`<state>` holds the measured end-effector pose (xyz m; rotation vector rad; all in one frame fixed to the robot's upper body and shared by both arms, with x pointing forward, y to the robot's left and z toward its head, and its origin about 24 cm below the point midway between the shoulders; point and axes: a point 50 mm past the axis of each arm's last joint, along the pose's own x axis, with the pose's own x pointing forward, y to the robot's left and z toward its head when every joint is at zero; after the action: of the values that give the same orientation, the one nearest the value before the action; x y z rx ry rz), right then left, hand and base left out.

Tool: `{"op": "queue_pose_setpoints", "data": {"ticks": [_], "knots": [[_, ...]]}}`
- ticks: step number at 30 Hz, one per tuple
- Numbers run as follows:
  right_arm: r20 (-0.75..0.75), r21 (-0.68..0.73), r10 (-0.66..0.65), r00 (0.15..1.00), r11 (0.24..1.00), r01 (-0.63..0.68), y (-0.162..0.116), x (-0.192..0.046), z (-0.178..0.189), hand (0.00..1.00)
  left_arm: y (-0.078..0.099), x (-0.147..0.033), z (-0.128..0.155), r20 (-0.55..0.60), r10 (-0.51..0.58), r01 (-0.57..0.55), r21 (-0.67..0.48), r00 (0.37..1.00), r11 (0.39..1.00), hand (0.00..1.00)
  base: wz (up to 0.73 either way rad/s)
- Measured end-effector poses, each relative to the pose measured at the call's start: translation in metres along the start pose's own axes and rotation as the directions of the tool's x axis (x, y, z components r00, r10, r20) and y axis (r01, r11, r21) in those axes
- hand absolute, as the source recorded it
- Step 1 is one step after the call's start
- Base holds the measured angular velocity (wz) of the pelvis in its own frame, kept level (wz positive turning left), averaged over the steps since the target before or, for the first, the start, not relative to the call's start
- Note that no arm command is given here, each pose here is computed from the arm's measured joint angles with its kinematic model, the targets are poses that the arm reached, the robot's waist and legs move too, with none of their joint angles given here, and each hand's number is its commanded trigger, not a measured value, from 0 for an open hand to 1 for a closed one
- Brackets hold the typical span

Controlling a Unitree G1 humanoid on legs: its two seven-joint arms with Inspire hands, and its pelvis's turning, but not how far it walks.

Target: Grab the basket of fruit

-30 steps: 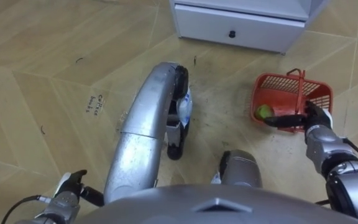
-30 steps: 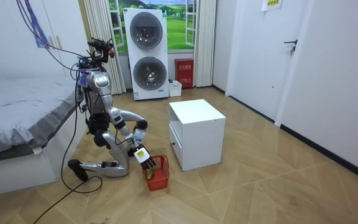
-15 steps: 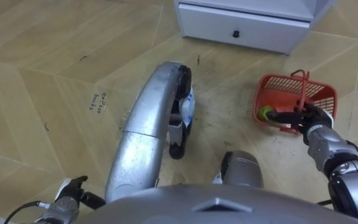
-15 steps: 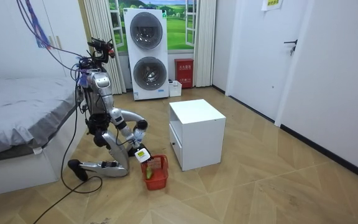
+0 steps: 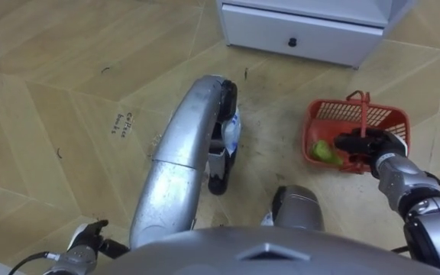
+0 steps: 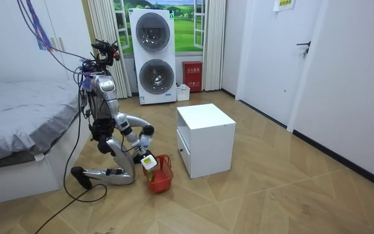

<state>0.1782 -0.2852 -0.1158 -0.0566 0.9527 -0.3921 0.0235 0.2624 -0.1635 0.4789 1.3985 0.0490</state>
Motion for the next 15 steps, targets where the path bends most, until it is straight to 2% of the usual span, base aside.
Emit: {"op": "queue_pose_setpoints", "data": {"ticks": [15], "knots": [[-0.001, 0.016, 0.000, 1.000, 1.000, 0.000, 0.0000, 0.0000, 0.0000, 1.00, 0.0001, 0.0000, -0.0004, -0.003, 0.001, -0.001, -0.019, 1.000, 1.000, 0.00, 0.00]]}}
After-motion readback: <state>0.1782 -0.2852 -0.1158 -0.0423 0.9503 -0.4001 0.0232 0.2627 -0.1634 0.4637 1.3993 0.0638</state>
